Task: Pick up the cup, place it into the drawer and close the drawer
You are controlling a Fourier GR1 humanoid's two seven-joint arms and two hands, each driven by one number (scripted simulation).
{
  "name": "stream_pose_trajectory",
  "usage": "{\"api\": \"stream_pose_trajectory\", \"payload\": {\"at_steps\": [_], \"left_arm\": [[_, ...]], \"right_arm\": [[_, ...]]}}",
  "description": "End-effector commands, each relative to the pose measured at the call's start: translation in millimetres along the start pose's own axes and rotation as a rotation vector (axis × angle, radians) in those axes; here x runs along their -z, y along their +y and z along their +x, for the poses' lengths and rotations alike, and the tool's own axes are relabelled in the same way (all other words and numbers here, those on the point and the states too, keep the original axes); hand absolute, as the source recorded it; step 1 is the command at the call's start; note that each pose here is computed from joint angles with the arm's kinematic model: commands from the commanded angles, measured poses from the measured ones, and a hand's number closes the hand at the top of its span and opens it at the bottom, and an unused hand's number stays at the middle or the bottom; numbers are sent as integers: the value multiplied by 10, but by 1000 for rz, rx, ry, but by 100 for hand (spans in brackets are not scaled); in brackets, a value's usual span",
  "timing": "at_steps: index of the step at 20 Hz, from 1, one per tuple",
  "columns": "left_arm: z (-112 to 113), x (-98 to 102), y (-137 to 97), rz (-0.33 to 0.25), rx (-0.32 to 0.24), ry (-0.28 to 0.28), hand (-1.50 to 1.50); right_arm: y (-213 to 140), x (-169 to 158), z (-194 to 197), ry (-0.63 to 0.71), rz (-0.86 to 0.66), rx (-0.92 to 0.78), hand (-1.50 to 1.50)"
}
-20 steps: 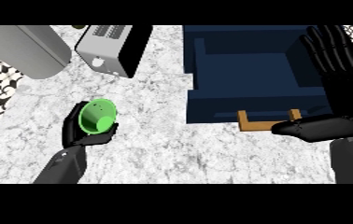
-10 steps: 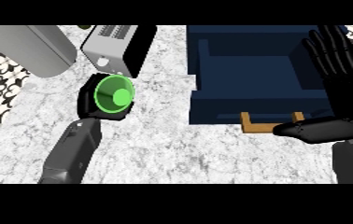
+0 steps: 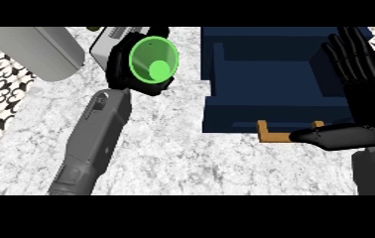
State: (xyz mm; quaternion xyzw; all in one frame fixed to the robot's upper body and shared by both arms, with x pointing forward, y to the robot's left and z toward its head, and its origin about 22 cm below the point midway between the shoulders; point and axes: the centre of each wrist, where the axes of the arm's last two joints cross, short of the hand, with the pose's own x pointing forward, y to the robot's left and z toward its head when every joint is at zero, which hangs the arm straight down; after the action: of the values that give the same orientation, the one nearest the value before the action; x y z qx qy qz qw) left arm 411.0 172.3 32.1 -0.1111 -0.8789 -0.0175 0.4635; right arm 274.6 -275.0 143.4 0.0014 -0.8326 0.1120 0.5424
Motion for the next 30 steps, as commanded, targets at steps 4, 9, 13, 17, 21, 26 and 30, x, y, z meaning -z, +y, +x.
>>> {"api": "stream_pose_trajectory", "payload": {"at_steps": [4, 9, 13, 17, 21, 26, 30], "left_arm": [[584, 803, -618, -52, 34, 2, 150], [781, 1126, -1119, -41, 102, 27, 150], [829, 1289, -1276, -43, 156, 146, 150], [695, 1236, -1361, -41, 201, 245, 150], [589, 1188, -1383, -38, 303, 310, 150], [461, 1113, -1326, -147, 322, 434, 150], [371, 1013, -1301, -203, 337, 484, 150]], "right_arm": [[6, -12, 39, -13, -8, 6, -150], [138, 42, 66, -29, 7, -4, -150], [150, 87, -74, -10, 1, 15, -150], [72, 147, 33, -36, 23, 15, -150], [44, 98, 72, -53, 52, 42, -150], [130, 200, 106, -76, 79, 40, -150], [135, 228, 112, -76, 99, 32, -150]]}}
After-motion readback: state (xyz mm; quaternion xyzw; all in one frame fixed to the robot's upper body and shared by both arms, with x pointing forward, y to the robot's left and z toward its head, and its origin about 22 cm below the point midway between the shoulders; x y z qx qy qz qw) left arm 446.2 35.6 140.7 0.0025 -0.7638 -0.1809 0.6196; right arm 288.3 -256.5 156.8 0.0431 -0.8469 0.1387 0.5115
